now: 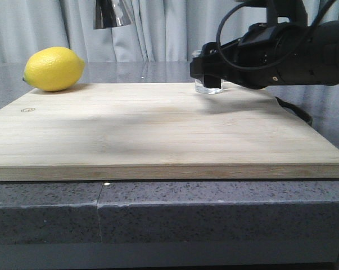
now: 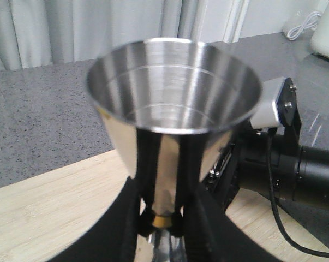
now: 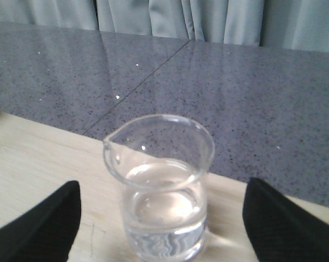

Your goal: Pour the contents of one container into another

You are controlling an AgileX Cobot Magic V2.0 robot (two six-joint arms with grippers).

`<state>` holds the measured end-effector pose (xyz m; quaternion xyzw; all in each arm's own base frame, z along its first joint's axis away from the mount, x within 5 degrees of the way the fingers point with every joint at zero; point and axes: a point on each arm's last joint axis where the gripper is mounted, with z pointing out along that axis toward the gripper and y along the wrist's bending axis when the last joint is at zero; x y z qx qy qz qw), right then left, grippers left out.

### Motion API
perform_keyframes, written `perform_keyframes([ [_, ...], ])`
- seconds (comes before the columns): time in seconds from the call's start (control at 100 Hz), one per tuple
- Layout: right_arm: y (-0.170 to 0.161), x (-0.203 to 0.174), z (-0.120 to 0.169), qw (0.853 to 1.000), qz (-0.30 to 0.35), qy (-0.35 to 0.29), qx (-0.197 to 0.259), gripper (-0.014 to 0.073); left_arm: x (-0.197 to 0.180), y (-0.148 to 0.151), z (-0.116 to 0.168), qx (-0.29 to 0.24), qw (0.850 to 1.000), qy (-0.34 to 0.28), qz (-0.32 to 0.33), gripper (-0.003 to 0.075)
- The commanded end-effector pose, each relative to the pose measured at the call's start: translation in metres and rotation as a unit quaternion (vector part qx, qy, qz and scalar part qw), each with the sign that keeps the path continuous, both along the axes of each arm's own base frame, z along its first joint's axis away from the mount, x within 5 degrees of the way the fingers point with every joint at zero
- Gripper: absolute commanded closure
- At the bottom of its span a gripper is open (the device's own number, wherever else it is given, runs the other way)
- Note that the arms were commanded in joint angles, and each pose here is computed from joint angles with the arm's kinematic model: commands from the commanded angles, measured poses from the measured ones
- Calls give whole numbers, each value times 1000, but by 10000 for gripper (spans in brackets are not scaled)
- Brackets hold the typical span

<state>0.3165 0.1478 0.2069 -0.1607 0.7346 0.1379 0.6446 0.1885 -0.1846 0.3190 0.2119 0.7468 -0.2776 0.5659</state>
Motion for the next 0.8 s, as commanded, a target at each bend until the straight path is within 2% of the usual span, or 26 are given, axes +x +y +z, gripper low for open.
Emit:
perform_keyframes([
  [0.0,4,5,29,997,7,-76,23,43,-1,3,25,-42,998,-47,11,740],
  [0.45,8,14,25,997,7,-73,22,55,-2,2,24,-37,998,-41,8,740],
  [0.79,8,14,26,997,7,-74,22,256,-2,2,24,-37,998,-41,8,740],
])
